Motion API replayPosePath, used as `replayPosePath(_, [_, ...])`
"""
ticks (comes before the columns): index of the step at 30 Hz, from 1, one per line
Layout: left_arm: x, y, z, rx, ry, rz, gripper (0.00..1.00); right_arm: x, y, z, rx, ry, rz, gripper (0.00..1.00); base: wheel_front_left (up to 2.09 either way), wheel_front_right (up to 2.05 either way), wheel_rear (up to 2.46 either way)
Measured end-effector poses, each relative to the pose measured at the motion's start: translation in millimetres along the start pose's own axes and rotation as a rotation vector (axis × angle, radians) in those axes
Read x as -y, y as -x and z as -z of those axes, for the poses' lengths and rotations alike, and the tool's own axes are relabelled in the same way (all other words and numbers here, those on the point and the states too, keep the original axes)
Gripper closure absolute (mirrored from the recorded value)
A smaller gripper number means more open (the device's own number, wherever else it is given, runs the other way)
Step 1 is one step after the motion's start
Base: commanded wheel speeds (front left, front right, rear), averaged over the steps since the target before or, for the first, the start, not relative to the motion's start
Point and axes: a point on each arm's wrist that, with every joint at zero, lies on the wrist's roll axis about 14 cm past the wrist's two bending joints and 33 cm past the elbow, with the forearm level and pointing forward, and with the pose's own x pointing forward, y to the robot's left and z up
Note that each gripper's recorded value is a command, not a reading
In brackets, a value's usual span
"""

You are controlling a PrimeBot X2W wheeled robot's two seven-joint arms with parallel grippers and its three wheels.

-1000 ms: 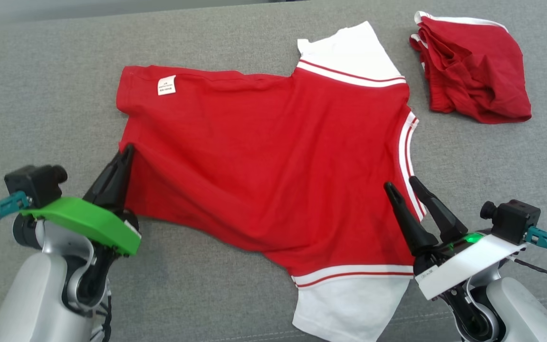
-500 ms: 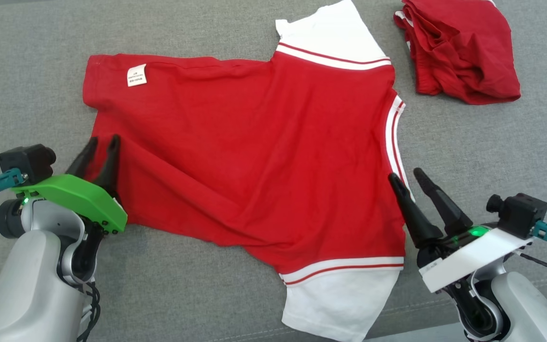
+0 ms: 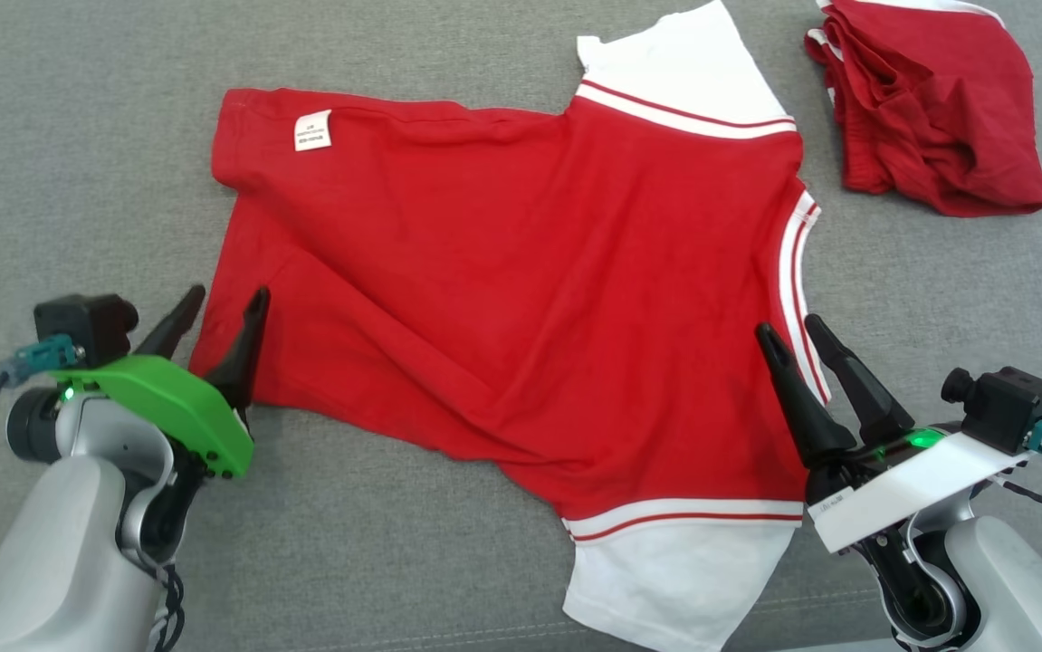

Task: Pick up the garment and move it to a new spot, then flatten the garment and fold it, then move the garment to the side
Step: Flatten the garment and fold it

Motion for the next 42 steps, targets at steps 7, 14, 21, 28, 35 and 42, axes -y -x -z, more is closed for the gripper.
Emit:
replayPosePath(7, [-19,14,17,-0.053,-0.001,-0.054,0.0,-11,-2,5,-0.013,-0.007,-0.032,0.0,0.0,0.0,0.0])
replayPosePath(14, [-19,10,27,-0.092,0.004,-0.049,0.0,-8,1,5,-0.015,-0.009,-0.019,0.0,0.0,0.0,0.0])
replayPosePath(21, [-9,5,35,-0.118,0.003,-0.016,0.02,-1,3,3,-0.008,-0.005,0.002,0.0,0.0,0.0,0.0])
replayPosePath(28, [-6,5,27,-0.085,-0.008,0.0,0.04,-1,3,1,-0.003,-0.004,0.005,0.0,0.0,0.0,0.0])
replayPosePath(35, [4,12,27,-0.067,-0.022,0.031,0.58,-2,3,1,-0.001,-0.007,0.0,0.0,0.0,0.0,0.0])
replayPosePath(42, [4,23,31,-0.08,-0.042,0.031,0.67,-5,4,-1,0.003,0.005,-0.011,0.0,0.0,0.0,0.0])
